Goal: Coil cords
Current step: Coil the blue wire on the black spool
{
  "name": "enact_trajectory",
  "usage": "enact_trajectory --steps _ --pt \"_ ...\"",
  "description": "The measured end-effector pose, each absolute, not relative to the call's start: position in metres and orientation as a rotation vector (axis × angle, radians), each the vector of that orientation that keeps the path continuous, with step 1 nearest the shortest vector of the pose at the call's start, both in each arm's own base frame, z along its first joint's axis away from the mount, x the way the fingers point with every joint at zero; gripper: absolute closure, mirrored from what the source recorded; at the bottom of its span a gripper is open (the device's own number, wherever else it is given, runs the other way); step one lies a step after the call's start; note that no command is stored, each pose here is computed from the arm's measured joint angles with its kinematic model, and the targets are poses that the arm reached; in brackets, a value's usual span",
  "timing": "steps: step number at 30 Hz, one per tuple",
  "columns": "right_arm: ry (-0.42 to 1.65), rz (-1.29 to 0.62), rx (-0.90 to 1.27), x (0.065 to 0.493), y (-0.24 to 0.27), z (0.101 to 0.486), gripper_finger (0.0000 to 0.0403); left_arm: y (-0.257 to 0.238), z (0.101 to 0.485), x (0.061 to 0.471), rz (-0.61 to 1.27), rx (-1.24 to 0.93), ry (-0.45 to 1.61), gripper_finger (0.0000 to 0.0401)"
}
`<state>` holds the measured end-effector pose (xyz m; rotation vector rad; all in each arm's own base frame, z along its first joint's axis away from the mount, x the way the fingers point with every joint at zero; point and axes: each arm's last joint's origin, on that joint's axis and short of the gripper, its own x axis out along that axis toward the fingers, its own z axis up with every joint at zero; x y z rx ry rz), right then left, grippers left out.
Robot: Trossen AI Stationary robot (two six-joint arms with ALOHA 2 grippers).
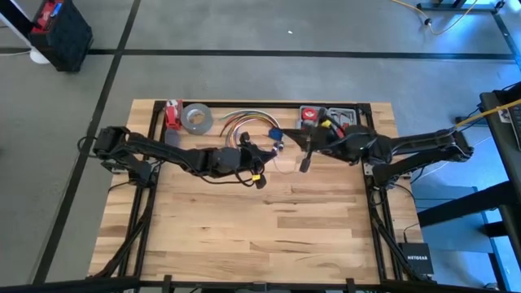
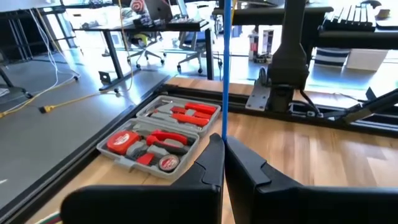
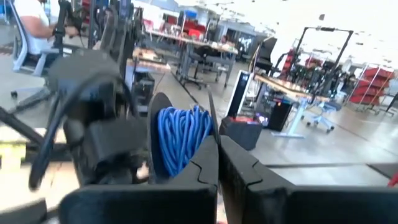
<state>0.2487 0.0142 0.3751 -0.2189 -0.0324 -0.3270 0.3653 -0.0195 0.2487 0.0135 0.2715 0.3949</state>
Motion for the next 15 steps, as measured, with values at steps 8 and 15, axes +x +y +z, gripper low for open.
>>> enact_trajectory --steps 8,15 --pt "-0.089 -0.319 -0.230 0.246 0.014 0.394 0.0401 -0.020 0.246 0.365 0.395 0.018 0.284 0.0401" --pt "-0.144 -0.306 -0.236 0.243 0.015 0.413 0.0401 -0.019 0.244 0.365 0.396 0.024 0.305 0.0401"
